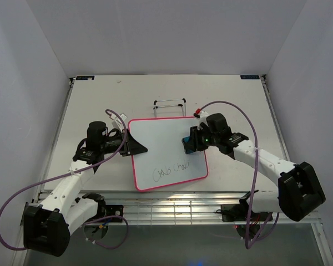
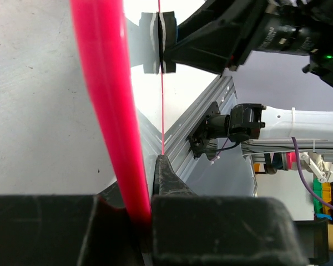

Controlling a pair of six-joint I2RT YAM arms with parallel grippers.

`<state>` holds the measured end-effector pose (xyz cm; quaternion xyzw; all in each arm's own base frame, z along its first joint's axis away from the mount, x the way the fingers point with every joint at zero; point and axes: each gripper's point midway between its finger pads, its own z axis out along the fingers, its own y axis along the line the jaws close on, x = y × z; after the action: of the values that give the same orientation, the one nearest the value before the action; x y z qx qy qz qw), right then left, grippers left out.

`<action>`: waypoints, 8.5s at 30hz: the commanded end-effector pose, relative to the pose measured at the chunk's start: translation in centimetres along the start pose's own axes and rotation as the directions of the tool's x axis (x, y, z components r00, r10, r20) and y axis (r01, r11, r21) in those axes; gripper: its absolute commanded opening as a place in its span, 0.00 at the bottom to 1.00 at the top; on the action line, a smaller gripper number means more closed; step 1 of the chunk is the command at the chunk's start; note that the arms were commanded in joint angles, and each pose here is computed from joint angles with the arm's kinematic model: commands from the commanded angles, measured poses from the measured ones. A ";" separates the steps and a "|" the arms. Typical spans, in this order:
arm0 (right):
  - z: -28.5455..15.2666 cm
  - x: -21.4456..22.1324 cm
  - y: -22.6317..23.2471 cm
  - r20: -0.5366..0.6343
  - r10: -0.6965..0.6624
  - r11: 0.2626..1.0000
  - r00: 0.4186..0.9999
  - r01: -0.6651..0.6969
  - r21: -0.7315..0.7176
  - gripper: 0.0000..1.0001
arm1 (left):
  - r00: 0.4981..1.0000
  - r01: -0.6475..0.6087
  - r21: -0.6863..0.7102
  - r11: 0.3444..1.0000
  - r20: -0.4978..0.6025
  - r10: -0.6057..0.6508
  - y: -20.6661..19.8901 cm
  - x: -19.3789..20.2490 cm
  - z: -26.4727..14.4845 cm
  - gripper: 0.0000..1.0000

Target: Erase the whiteboard

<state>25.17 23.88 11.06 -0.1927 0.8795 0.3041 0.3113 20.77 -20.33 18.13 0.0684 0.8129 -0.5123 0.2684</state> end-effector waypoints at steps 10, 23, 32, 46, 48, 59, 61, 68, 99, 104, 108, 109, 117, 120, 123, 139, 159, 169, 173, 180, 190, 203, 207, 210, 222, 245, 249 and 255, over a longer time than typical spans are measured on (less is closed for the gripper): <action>-1.2 2.3 -8.2 -0.017 0.084 0.967 0.996 -0.078 0.244 0.08 | 0.986 -0.162 0.087 0.983 -0.034 0.165 -1.2 1.1 0.0 0.00; -1.0 1.6 5.3 0.132 -0.192 0.966 0.973 0.211 -0.151 0.08 | 0.989 -0.143 0.066 0.988 -0.034 0.145 -0.7 0.9 0.3 0.00; 0.4 4.6 19.6 0.165 -0.309 0.885 0.937 0.347 -0.310 0.08 | 0.992 -0.124 0.034 0.992 -0.027 0.124 0.0 0.9 0.4 0.00; -1.5 7.4 0.5 0.050 -0.078 0.939 0.996 0.056 0.338 0.08 | 0.992 -0.118 0.027 0.993 -0.030 0.119 0.1 0.9 0.4 0.00; -2.3 7.5 -1.3 0.070 -0.063 0.933 0.996 0.034 0.357 0.08 | 0.993 -0.117 0.026 0.993 -0.031 0.118 0.2 0.9 0.5 0.00; -0.8 3.2 13.7 0.205 -0.225 0.973 0.953 0.230 0.000 0.08 | 0.994 -0.105 0.011 0.994 -0.028 0.106 0.5 0.9 0.5 0.00; -0.8 3.2 18.6 0.237 -0.255 0.957 0.937 0.279 -0.074 0.08 | 0.994 -0.102 0.009 0.995 -0.030 0.102 0.5 0.9 0.5 0.00; 0.8 5.1 24.0 0.235 -0.313 0.936 0.920 0.341 -0.089 0.08 | 0.994 -0.100 0.005 0.995 -0.032 0.100 0.6 0.9 0.6 0.00; 2.4 5.2 25.7 0.089 -0.454 0.891 0.887 0.452 0.041 0.08 | 0.996 -0.086 -0.002 0.996 -0.040 0.086 0.9 1.0 0.7 0.00; 2.4 6.1 21.0 0.010 -0.437 0.892 0.899 0.433 0.128 0.08 | 0.995 -0.092 0.004 0.996 -0.038 0.092 0.7 1.0 0.6 0.00; 1.2 6.4 13.4 -0.062 -0.355 0.891 0.933 0.358 0.280 0.08 | 0.995 -0.094 0.005 0.996 -0.037 0.094 0.6 0.9 0.6 0.00; 0.6 6.2 11.9 -0.060 -0.349 0.876 0.935 0.348 0.334 0.08 | 0.995 -0.097 0.006 0.995 -0.033 0.098 0.6 0.9 0.6 0.00; -1.5 8.4 8.3 -0.087 -0.322 0.846 0.943 0.328 0.420 0.08 | 0.995 -0.096 -0.005 0.995 -0.027 0.096 0.7 0.8 0.5 0.00; -0.3 8.7 13.1 -0.026 -0.370 0.894 0.929 0.363 0.264 0.08 | 0.995 -0.090 -0.006 0.996 -0.032 0.090 0.8 0.9 0.6 0.00; 0.6 9.2 18.4 0.005 -0.463 0.879 0.886 0.459 0.130 0.08 | 0.996 -0.088 -0.011 0.996 -0.032 0.088 0.9 0.8 0.6 0.00; 1.2 7.5 16.8 -0.001 -0.474 0.854 0.881 0.460 0.243 0.08 | 0.995 -0.090 0.003 0.996 -0.038 0.090 0.7 1.0 0.6 0.00; 3.6 5.2 25.2 0.043 -0.475 0.876 0.879 0.467 0.118 0.08 | 0.995 -0.089 0.016 0.996 -0.049 0.089 0.6 1.2 0.7 0.00; 0.6 4.3 11.8 0.138 -0.400 0.823 0.906 0.289 0.488 0.08 | 0.994 -0.101 0.031 0.994 -0.045 0.102 0.2 1.1 0.5 0.00; -1.9 4.0 7.0 0.252 -0.325 0.809 0.912 0.130 0.573 0.08 | 0.994 -0.101 0.034 0.994 -0.042 0.102 0.1 1.1 0.5 0.00; -1.8 2.3 8.3 0.326 -0.280 0.864 0.903 0.090 0.495 0.08 | 0.994 -0.097 0.035 0.995 -0.046 0.099 0.2 1.2 0.5 0.00; 0.2 -0.5 20.7 0.481 -0.138 0.989 0.866 0.099 0.106 0.08 | 0.994 -0.094 0.034 0.995 -0.049 0.095 0.3 1.2 0.6 0.00; -0.4 2.3 15.7 0.416 -0.156 0.952 0.896 0.024 0.306 0.08 | 0.994 -0.100 0.030 0.994 -0.039 0.102 0.1 1.1 0.5 0.00; -1.5 4.0 12.0 0.397 -0.155 0.917 0.905 -0.017 0.398 0.08 | 0.995 -0.097 0.021 0.995 -0.037 0.098 0.3 1.1 0.5 0.00; -2.0 5.0 10.6 0.373 -0.156 0.901 0.915 -0.023 0.433 0.08 | 0.995 -0.093 0.013 0.996 -0.035 0.094 0.4 1.0 0.5 0.00; 0.5 2.9 18.4 0.400 -0.198 0.954 0.895 0.083 0.287 0.08 | 0.995 -0.094 0.011 0.996 -0.035 0.094 0.5 1.0 0.5 0.00; 0.1 4.7 17.2 0.374 -0.228 0.934 0.899 0.093 0.346 0.08 | 0.995 -0.093 0.013 0.996 -0.039 0.094 0.5 1.0 0.6 0.00; -0.7 5.2 13.8 0.357 -0.227 0.907 0.906 0.063 0.416 0.08 | 0.995 -0.092 0.014 0.996 -0.041 0.093 0.5 1.0 0.6 0.00; -0.7 4.8 12.0 0.360 -0.212 0.896 0.909 0.034 0.443 0.08 | 0.995 -0.094 0.017 0.995 -0.041 0.095 0.4 1.0 0.6 0.00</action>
<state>13.53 33.50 13.93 -0.1347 0.8269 0.1543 0.5237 20.38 -20.97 17.80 0.1026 0.8058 -0.5207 0.2625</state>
